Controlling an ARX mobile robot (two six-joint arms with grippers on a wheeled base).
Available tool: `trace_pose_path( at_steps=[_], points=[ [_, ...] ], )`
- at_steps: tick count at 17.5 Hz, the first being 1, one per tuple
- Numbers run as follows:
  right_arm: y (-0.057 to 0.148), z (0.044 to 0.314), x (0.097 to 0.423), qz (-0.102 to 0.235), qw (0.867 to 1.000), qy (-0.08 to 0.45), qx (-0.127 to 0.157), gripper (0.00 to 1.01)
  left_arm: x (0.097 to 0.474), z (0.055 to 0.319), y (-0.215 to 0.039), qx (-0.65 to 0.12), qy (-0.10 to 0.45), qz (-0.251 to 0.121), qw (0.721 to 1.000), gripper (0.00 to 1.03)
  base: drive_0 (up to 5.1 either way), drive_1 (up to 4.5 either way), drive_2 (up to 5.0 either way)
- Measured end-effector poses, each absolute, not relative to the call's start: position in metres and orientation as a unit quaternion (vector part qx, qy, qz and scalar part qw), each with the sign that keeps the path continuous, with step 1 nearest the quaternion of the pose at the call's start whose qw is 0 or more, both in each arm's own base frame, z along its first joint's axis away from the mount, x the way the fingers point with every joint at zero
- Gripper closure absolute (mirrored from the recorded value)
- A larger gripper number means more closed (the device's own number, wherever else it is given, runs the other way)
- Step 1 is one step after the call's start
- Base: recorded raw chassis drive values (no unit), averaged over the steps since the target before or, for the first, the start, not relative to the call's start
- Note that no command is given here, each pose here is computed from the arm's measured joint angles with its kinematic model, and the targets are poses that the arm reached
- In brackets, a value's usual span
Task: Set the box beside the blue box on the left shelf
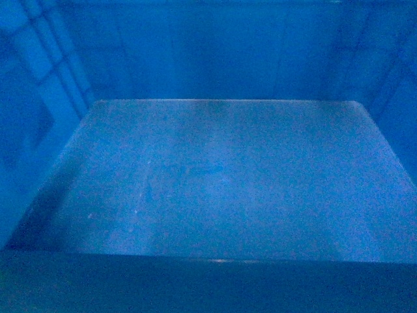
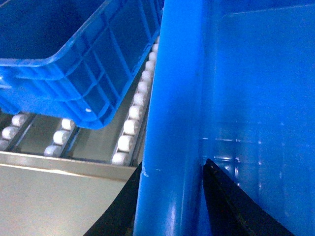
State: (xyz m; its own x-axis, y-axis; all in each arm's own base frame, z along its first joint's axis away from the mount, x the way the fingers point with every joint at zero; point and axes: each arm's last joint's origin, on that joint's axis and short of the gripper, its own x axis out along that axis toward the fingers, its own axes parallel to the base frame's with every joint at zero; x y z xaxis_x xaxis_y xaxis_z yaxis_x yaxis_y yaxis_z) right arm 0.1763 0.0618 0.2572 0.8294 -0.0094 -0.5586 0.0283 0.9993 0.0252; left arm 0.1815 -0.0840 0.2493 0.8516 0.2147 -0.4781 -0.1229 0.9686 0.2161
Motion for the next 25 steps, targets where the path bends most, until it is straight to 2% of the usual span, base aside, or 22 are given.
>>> trace_pose_path(
  at_steps=[6,25],
  points=[
    [0.0618,0.2573,0.1763,-0.01,0.956,0.291,0.016,0.92,0.1817,0.2494,-0.0841,0.089,0.257,0.087,0.958,0.73,0.0,4.24,-4.3],
    [0.0622,0.2566,0.177,-0.01,0.956,0.293,0.016,0.92,0.1818,0.2488,-0.0841,0.09,0.259,0.088,0.958,0.73,0.0,0.0,0.0]
  ],
)
